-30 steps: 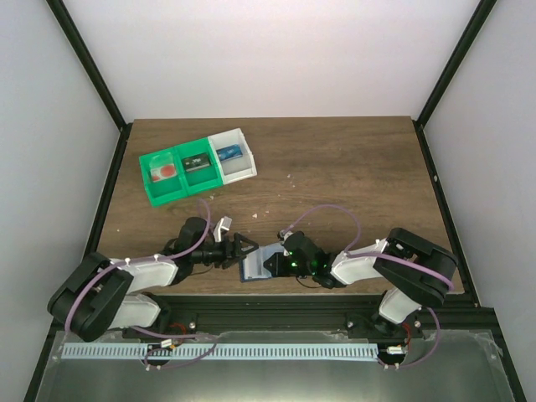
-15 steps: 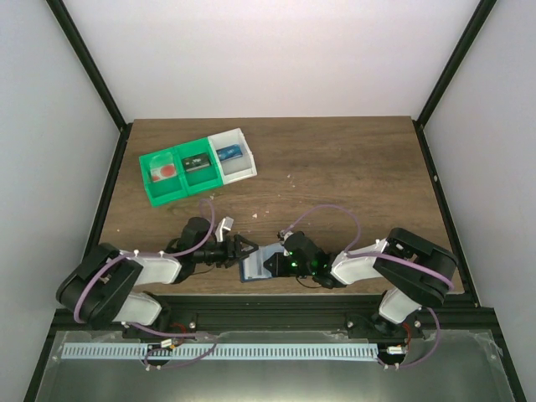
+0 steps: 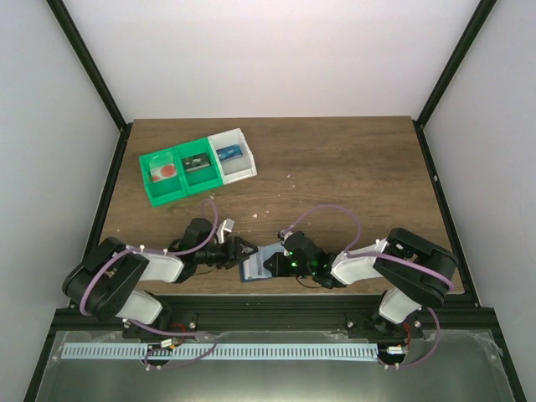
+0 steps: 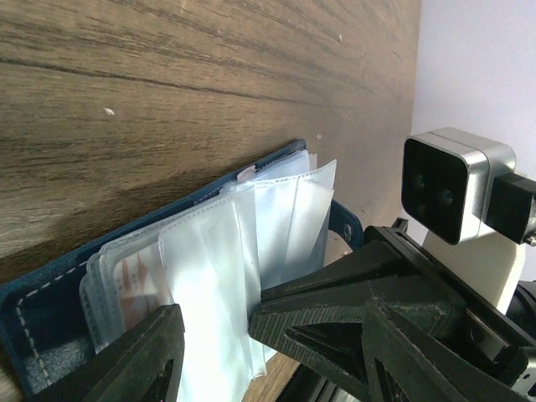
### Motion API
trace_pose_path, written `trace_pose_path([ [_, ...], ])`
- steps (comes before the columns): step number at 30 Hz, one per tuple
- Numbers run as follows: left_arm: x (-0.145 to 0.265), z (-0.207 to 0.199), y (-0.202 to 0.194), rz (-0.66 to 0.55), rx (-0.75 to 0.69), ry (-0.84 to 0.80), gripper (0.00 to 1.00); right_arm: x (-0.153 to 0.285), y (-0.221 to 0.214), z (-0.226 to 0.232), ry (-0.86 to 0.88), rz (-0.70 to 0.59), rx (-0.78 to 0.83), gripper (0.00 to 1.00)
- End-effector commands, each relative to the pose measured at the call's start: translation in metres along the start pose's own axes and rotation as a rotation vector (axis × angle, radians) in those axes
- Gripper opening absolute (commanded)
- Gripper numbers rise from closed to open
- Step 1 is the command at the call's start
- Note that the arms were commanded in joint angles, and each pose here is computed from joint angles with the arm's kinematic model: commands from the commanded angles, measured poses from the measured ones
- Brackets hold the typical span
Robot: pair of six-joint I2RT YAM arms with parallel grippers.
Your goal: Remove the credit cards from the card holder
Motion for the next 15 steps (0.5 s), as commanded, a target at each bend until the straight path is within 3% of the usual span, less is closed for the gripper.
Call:
trace_pose_path([
  [1,0.0014,-0.0026,0.0012,-0.011,-0.054,0.030,0.60,0.0028,0.0002,-0.0027,0.001,-0.004,-0.008,0.05],
  [9,0.0083,0.0043,-0.0065,-0.023,-0.047,0.076,0.61,0.0061,0.0009,-0.0017,0.011,-0.015,-0.004,0.05],
  [15,0.0045,-0.0018,-0.0065,-0.029,-0.034,-0.002,0.58,0.0037,0.0005,-0.0013,0.011,-0.007,-0.003,0.07],
])
Point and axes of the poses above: each gripper's point midway between its finger pads, its own x axis back along the fingers, its own z axis along the line the jaws close on, y = z × x, the point moved 5 cm from there along x, back along the fingers, and after that the axes turned 14 degrees about -x, right-handed, at the moved point
